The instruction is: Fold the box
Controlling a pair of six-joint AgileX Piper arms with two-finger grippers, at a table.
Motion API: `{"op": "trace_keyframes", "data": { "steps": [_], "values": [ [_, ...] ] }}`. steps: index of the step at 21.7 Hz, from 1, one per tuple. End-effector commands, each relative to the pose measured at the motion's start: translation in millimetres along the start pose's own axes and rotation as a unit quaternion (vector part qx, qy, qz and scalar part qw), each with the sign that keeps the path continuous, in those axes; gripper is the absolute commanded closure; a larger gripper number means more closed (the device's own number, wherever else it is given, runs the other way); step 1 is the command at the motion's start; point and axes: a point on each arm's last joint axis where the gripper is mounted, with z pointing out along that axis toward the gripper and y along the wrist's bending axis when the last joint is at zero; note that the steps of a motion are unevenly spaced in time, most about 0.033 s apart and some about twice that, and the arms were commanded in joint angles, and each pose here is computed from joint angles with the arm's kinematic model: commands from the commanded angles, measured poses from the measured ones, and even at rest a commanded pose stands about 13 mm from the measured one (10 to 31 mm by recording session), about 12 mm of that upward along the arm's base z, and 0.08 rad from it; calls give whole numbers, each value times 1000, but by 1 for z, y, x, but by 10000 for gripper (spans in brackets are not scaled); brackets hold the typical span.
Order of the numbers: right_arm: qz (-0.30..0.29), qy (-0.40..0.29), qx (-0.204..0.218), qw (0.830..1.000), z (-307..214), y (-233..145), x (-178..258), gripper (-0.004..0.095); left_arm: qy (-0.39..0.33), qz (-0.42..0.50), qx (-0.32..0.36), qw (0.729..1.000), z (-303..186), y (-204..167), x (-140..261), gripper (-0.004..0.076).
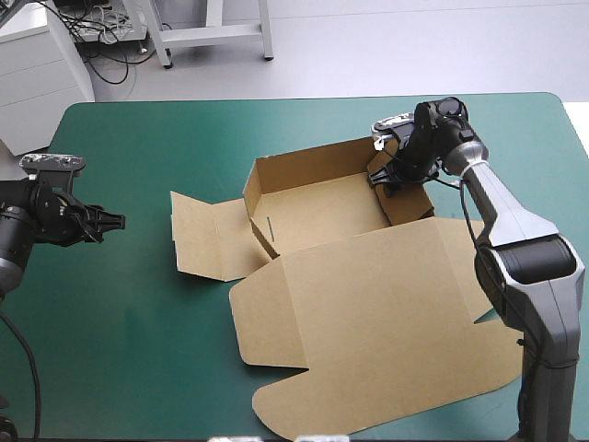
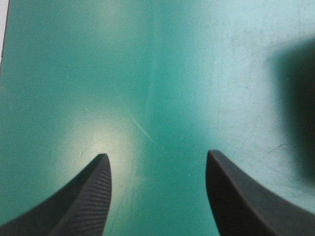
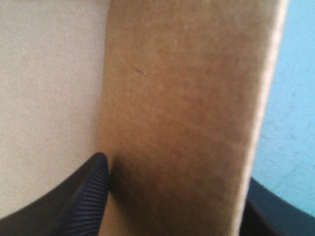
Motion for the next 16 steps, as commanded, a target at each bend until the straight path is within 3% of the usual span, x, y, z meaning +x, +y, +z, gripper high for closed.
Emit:
{"op": "trace_keyframes", "data": {
  "steps": [1,3,9,16],
  "values": [
    [-6,-54,25,998,-38,-3,-6,755,-43,-6,-2,999,-17,3,-6,316],
    [-15,-47,36,998,-38,-5,-5,923,-42,-6,-2,999,-17,3,-6,316],
    [-13,-18,49,999,-40,-8,1,928,-43,-6,-2,999,-17,3,-6,316],
    [-6,-65,60,996,-81,-6,1,930,-49,2,-1,999,-17,2,-7,316]
  ]
}}
